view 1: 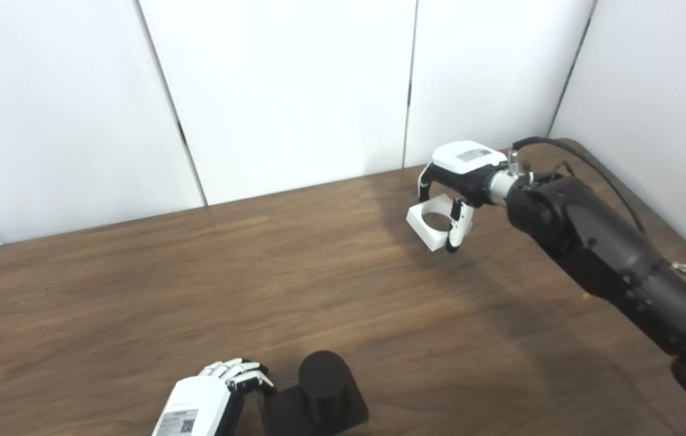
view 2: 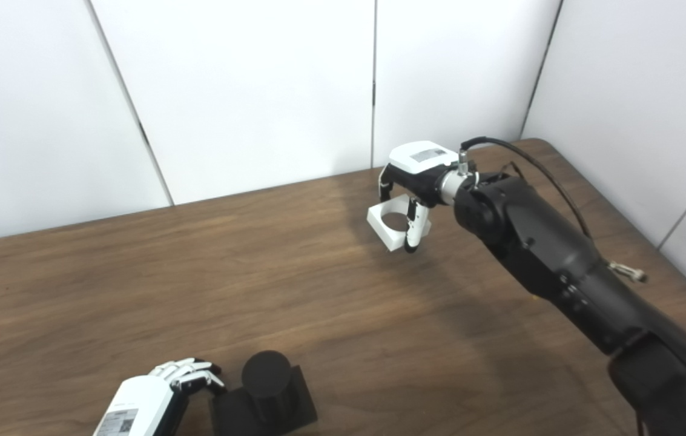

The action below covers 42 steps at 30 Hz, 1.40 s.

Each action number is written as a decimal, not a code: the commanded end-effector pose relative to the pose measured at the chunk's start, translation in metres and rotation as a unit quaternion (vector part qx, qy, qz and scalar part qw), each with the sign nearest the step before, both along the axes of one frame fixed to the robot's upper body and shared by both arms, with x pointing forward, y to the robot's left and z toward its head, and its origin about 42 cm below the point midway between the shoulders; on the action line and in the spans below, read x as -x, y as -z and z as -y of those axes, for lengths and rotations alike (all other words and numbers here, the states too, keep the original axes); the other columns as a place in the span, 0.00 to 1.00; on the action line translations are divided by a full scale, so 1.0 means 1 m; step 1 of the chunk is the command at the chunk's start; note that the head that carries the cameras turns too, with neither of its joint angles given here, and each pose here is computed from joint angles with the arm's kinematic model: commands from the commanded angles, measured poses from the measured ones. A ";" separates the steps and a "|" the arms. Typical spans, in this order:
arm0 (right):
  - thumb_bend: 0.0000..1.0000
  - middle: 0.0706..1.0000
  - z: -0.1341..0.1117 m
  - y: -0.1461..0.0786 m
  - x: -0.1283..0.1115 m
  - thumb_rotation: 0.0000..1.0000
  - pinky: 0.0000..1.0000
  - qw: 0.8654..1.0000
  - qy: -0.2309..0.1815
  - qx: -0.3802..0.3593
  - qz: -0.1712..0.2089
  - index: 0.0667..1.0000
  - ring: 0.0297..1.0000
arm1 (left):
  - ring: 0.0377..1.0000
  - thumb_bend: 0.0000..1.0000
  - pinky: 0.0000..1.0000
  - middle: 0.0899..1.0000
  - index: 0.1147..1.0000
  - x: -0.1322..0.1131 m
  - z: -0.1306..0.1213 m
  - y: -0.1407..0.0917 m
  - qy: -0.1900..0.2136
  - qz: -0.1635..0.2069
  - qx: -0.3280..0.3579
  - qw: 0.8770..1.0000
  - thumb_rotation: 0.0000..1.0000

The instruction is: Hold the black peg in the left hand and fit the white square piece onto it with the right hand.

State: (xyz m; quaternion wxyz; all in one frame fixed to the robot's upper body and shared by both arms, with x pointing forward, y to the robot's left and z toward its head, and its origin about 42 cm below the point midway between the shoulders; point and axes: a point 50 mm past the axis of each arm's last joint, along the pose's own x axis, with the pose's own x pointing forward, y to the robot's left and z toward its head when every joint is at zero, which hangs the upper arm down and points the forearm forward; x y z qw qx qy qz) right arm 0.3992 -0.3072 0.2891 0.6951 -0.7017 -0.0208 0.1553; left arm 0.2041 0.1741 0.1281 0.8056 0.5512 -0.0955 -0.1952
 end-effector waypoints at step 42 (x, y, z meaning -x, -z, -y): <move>0.52 0.73 -0.141 -0.051 0.144 0.13 0.88 0.961 -0.267 -0.076 0.013 0.45 0.84 | 0.83 0.51 0.84 0.75 0.42 0.003 0.014 0.010 -0.005 -0.039 -0.051 0.998 0.05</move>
